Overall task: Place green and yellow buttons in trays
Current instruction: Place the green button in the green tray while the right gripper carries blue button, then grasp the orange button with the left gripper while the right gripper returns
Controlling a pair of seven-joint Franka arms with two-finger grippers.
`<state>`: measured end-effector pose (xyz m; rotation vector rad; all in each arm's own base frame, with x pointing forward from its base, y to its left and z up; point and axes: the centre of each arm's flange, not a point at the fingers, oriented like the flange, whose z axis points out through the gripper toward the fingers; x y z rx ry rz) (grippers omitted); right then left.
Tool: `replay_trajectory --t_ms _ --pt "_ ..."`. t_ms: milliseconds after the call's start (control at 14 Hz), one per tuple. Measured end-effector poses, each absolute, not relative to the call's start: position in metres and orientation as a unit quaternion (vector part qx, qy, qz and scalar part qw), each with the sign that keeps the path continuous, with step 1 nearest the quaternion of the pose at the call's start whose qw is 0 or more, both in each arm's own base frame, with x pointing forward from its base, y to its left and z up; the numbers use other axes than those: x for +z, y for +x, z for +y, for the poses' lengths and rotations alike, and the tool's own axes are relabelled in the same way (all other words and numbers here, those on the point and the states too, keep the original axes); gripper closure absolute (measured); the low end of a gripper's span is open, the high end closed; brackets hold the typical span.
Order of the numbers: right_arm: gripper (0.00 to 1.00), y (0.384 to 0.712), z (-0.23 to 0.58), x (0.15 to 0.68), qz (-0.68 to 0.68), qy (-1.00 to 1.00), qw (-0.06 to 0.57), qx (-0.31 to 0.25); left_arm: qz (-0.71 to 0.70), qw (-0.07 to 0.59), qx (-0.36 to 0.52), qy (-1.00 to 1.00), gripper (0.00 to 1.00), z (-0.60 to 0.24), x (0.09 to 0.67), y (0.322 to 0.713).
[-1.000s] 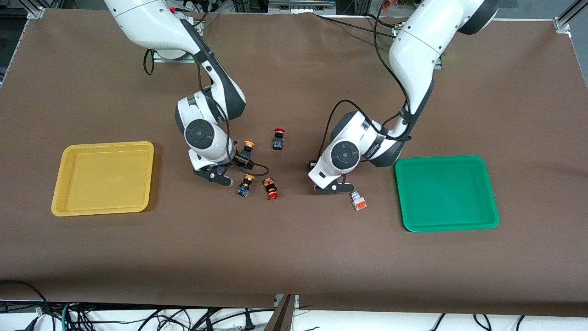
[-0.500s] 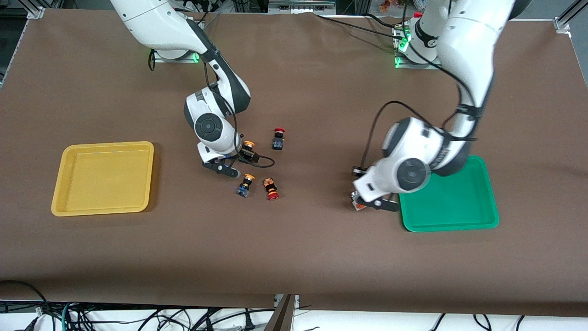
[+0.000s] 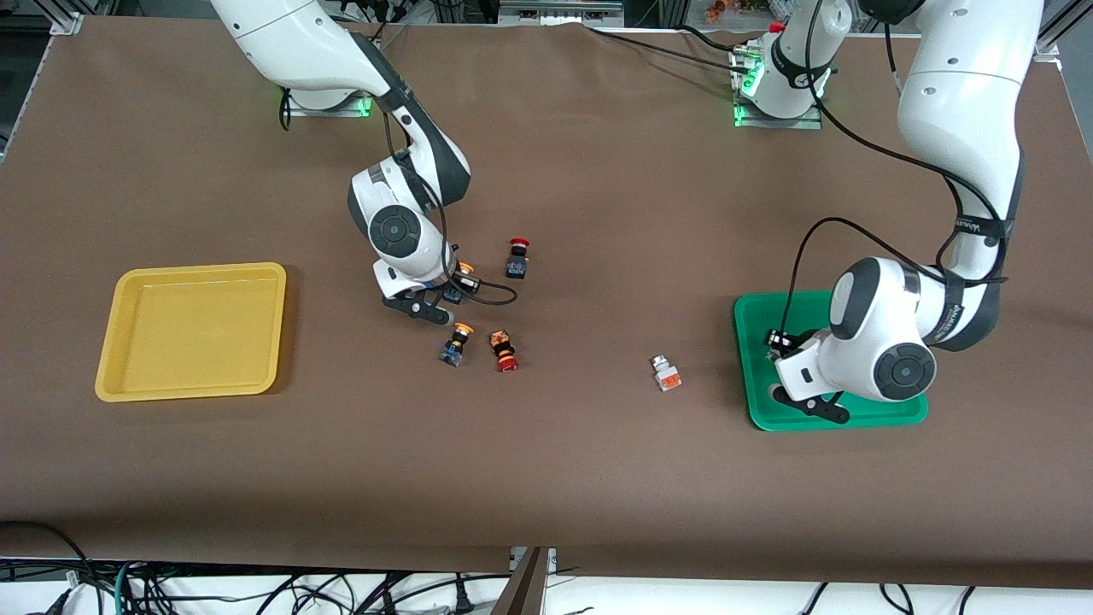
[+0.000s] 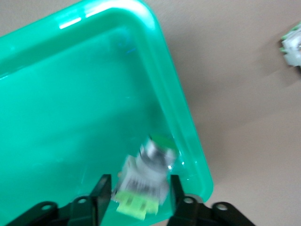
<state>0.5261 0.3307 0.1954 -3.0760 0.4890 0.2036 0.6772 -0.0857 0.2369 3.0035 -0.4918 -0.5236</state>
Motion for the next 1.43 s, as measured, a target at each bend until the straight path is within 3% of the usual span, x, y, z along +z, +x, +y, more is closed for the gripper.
replay_trajectory --t_ms 214,286,500,857,1286,1429 --pt "0.58 0.571 0.256 0.239 0.102 -0.992 -0.021 0.078 -0.176 0.043 -0.151 0.972 0.04 -0.114 0.258 0.68" --pt "0.58 0.59 0.211 0.26 0.077 -0.993 -0.031 0.086 -0.182 0.047 -0.142 0.972 0.0 -0.126 0.271 0.68" --pt "0.58 0.625 0.067 0.295 0.021 -0.995 -0.033 0.093 -0.137 0.065 -0.139 0.979 0.0 -0.198 0.295 0.664" --pt "0.58 0.625 -0.099 0.264 -0.006 -0.995 -0.021 0.095 -0.067 0.051 -0.095 0.992 0.0 -0.333 0.265 0.628" --pt "0.58 0.622 -0.154 0.212 -0.027 -0.996 -0.033 0.083 0.012 0.039 -0.106 0.994 0.0 -0.3 0.22 0.642" --pt "0.42 0.626 -0.152 0.217 -0.03 -0.996 -0.034 0.076 0.05 0.045 -0.094 0.993 0.0 -0.298 0.206 0.647"
